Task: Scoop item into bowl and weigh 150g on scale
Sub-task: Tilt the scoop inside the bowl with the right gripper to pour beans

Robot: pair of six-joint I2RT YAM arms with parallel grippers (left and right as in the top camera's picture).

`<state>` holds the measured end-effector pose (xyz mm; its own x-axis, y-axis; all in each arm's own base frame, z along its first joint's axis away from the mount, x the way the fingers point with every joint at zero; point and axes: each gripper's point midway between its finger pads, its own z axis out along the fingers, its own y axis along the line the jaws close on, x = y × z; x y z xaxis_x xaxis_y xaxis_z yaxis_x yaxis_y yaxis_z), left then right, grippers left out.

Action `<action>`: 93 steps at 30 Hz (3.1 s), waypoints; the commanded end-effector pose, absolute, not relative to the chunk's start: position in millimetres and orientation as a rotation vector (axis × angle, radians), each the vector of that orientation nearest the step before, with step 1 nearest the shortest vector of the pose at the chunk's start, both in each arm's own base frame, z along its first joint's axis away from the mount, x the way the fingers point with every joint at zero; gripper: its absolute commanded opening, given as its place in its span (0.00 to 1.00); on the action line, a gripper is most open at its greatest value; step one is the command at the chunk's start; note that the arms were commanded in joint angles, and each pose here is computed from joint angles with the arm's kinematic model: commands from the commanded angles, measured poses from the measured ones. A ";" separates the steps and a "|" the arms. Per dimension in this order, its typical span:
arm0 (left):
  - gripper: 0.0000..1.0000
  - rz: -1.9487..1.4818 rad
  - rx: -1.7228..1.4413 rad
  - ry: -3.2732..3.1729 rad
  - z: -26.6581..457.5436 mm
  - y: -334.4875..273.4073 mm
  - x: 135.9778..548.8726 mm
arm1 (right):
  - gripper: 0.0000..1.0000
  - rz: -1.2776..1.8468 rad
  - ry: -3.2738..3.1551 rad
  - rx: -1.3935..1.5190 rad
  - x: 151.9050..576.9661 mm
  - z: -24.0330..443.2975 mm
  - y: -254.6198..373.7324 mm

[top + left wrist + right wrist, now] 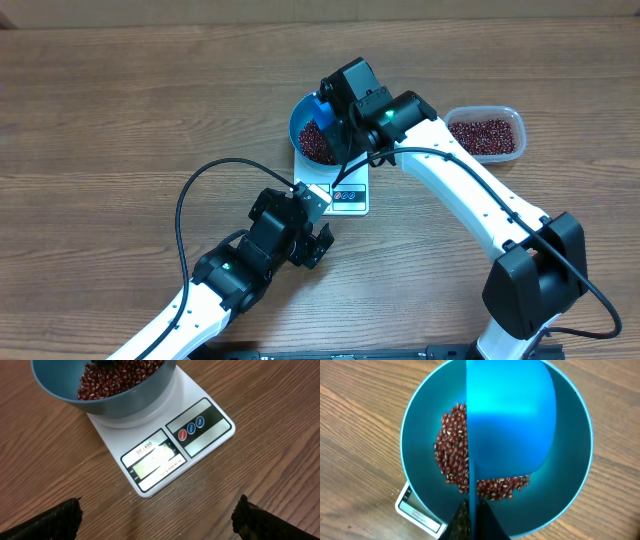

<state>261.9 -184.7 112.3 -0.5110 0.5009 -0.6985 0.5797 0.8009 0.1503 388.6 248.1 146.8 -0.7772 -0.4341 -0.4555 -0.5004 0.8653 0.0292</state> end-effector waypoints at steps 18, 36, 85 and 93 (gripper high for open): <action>1.00 -0.125 0.800 2.205 112.5 -182.7 261.4 | 0.04 0.075 2.650 -0.813 386.2 113.5 239.0; 1.00 -0.125 0.800 2.205 112.5 -182.7 261.4 | 0.04 0.336 2.644 -0.803 380.3 132.0 263.7; 1.00 -0.125 0.800 2.205 112.5 -182.7 261.4 | 0.04 0.113 2.534 -0.649 394.3 219.9 217.2; 1.00 -0.125 0.800 2.206 112.5 -182.6 261.5 | 0.04 0.113 2.533 -0.649 394.2 220.4 217.2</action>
